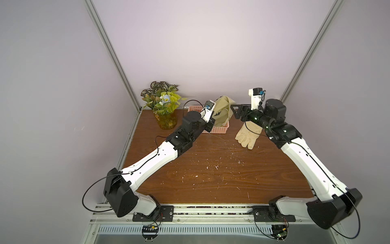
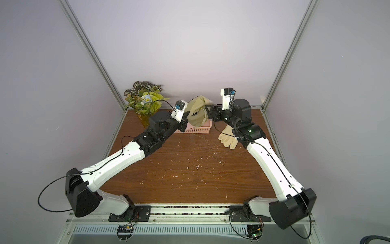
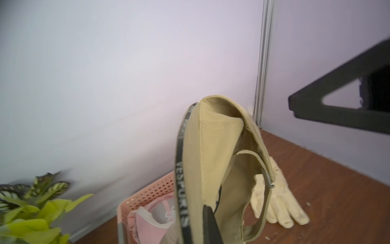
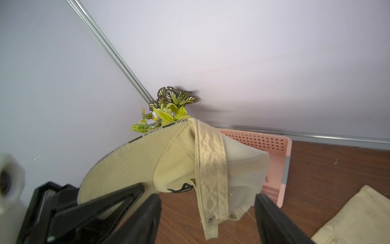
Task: Turn the baseball cap inside out
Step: Pick up the baseball cap from the basket, then turn over the baseball cap.
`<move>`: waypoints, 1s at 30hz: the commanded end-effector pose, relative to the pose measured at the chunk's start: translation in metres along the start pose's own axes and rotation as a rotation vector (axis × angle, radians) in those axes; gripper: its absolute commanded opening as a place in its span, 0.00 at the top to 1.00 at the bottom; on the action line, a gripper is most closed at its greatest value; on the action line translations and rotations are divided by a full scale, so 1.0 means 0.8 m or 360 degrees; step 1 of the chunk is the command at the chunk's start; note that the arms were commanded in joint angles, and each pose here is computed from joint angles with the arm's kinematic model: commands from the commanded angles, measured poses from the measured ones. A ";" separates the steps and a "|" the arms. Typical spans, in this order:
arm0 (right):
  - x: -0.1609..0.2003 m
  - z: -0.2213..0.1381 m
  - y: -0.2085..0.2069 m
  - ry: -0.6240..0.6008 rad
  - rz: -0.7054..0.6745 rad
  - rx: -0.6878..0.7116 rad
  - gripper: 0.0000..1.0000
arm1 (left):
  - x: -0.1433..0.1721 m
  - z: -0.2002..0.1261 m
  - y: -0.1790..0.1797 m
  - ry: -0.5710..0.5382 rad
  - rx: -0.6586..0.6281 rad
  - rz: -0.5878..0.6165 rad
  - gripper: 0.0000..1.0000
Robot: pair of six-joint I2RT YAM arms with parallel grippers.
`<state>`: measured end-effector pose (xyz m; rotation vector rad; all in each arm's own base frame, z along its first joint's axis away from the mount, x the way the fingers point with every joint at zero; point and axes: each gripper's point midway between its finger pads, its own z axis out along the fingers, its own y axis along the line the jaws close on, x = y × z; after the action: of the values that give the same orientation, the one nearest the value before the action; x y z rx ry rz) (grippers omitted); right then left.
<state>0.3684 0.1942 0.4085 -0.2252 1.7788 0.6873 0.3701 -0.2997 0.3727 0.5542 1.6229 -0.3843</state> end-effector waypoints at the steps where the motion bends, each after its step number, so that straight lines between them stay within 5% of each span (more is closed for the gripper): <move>1: -0.017 -0.016 0.019 -0.0108 -0.0261 -0.0102 0.22 | 0.035 -0.006 -0.023 0.0227 0.0164 -0.0461 1.00; 7: 0.077 -0.019 0.057 0.0318 -0.0176 -0.0502 0.34 | 0.082 -0.012 -0.046 0.0385 0.0363 -0.0912 1.00; 17: 0.252 -0.004 0.070 0.0853 0.0058 -0.0601 0.52 | 0.190 -0.038 -0.060 0.0614 0.0403 -0.1261 1.00; 22: 0.312 0.012 0.065 0.1000 0.0119 -0.0509 0.56 | 0.232 -0.045 -0.047 0.0725 0.0255 -0.1319 1.00; 30: 0.385 0.047 -0.009 0.1148 0.0155 -0.0047 0.55 | 0.275 -0.050 -0.029 0.0860 0.0128 -0.1265 1.00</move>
<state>0.2810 0.2789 0.1208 -0.5545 2.4817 0.8853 0.3049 -0.2777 0.1638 0.0411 2.3249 -0.9870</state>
